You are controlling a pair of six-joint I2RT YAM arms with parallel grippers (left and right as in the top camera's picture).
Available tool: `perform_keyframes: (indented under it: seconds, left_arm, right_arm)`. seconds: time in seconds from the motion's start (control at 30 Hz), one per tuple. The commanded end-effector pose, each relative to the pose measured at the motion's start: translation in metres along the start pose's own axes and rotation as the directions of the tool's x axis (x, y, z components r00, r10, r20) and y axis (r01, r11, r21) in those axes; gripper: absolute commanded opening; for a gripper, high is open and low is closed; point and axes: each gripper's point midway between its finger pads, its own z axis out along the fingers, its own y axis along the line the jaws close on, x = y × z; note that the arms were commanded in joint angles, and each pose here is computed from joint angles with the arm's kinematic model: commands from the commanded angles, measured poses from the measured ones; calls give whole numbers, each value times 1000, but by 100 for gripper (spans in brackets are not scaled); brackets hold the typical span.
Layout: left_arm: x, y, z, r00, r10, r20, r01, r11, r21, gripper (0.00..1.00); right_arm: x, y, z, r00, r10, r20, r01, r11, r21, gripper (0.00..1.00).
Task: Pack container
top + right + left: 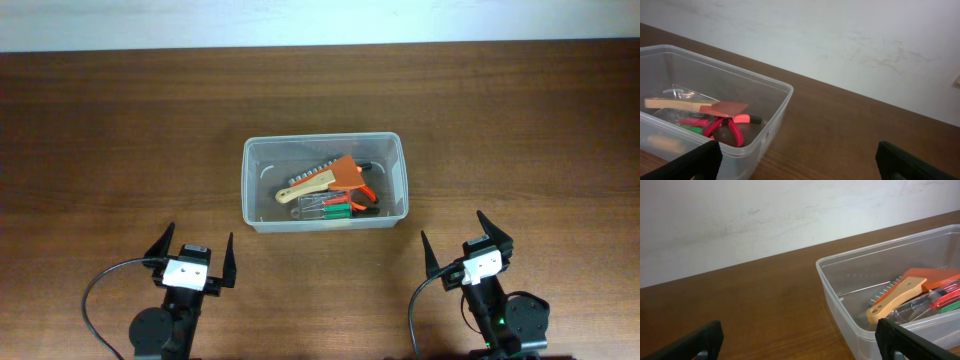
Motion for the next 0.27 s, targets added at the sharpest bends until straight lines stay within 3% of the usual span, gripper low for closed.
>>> perform_keyframes:
  seconds: [0.0, 0.23]
  left_arm:
    - [1, 0, 0, 1000, 12, 1, -12, 1000, -1, 99]
    - [1, 0, 0, 1000, 12, 1, -12, 1000, -1, 99]
  right_arm:
    - [2, 1, 0, 1000, 4, -3, -4, 1000, 1, 99]
    - [2, 1, 0, 1000, 5, -3, -5, 1000, 1, 99]
